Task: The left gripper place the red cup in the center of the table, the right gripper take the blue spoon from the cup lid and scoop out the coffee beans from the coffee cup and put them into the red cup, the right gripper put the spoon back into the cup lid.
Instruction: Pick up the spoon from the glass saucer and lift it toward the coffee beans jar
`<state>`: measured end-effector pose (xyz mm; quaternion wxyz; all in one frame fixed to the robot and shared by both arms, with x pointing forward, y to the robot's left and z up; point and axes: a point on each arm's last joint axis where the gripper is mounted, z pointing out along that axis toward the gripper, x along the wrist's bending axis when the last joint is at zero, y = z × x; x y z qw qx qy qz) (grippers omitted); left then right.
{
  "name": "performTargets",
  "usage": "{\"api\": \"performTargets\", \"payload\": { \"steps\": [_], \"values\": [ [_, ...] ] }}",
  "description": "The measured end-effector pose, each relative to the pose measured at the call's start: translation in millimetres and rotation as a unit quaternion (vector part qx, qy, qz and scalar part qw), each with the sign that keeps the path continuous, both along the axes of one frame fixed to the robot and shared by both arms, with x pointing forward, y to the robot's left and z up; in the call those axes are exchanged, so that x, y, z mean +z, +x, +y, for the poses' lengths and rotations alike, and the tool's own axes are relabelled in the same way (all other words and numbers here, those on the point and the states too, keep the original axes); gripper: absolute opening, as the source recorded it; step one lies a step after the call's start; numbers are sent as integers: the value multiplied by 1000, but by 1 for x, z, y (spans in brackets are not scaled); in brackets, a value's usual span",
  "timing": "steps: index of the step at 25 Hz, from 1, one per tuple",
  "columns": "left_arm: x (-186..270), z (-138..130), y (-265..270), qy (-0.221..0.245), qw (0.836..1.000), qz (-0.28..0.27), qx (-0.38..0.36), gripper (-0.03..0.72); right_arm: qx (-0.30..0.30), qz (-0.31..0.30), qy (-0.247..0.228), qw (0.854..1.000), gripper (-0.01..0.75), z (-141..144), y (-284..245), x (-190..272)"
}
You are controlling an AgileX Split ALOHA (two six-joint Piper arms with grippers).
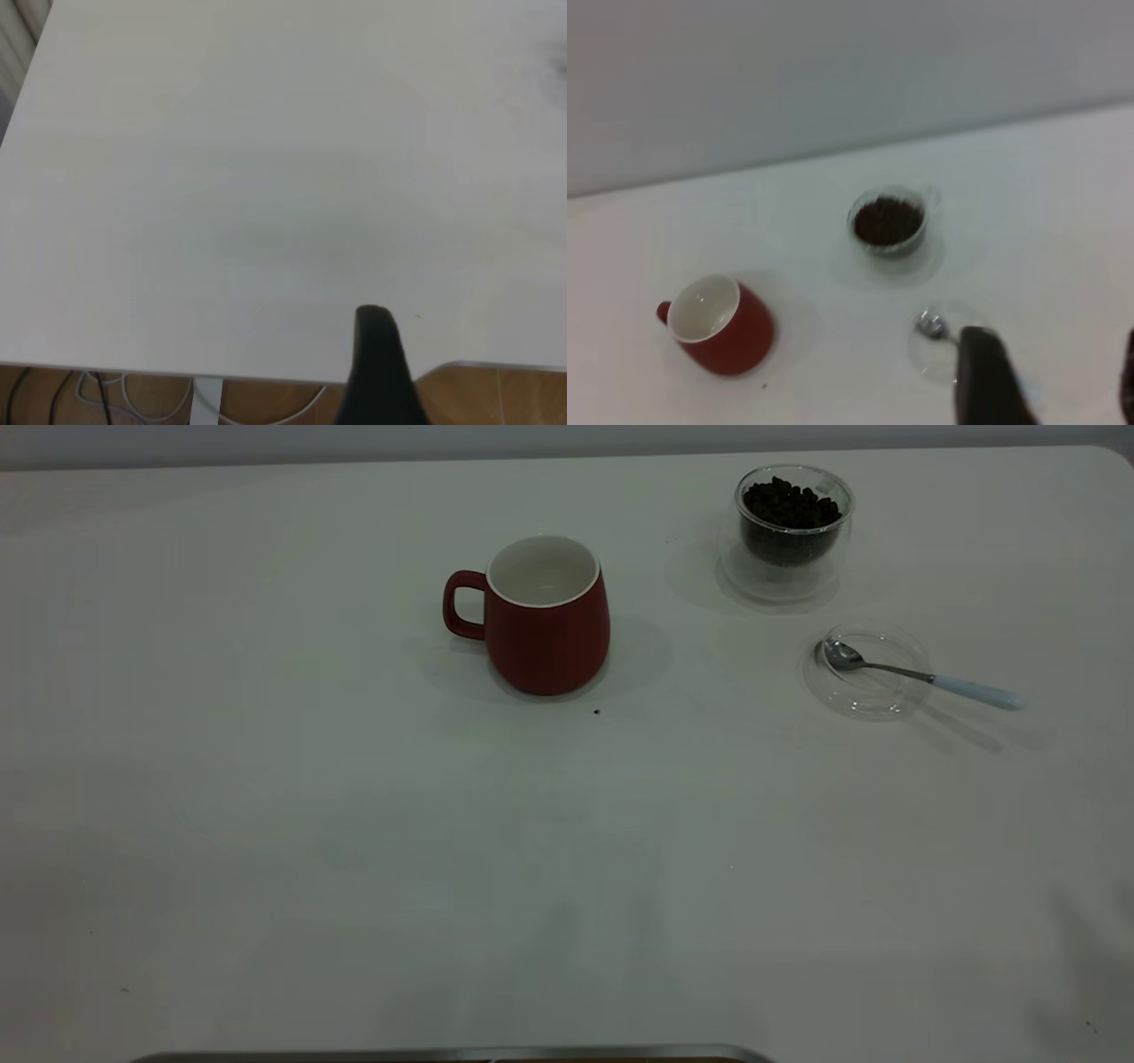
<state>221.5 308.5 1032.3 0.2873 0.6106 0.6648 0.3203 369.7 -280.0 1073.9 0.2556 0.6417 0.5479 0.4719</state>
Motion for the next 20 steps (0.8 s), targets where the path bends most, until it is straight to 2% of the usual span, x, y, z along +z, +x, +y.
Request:
{"api": "performTargets", "payload": {
  "steps": [3, 5, 13, 17, 20],
  "values": [
    [0, 0, 0, 0, 1000, 0, 0, 587, -1, 57, 23, 998, 561, 3, 33, -16],
    [0, 0, 0, 0, 1000, 0, 0, 587, 1, 88, 35, 996, 602, 5, 53, -24],
    [0, 0, 0, 0, 1000, 0, 0, 587, -9, 206, 83, 975, 571, 10, 128, -65],
    [0, 0, 0, 0, 1000, 0, 0, 587, -12, 256, 109, 960, 569, -3, 150, -89],
    [0, 0, 0, 0, 1000, 0, 0, 587, -21, 282, 149, 947, 569, -20, 158, -106]
  ]
}}
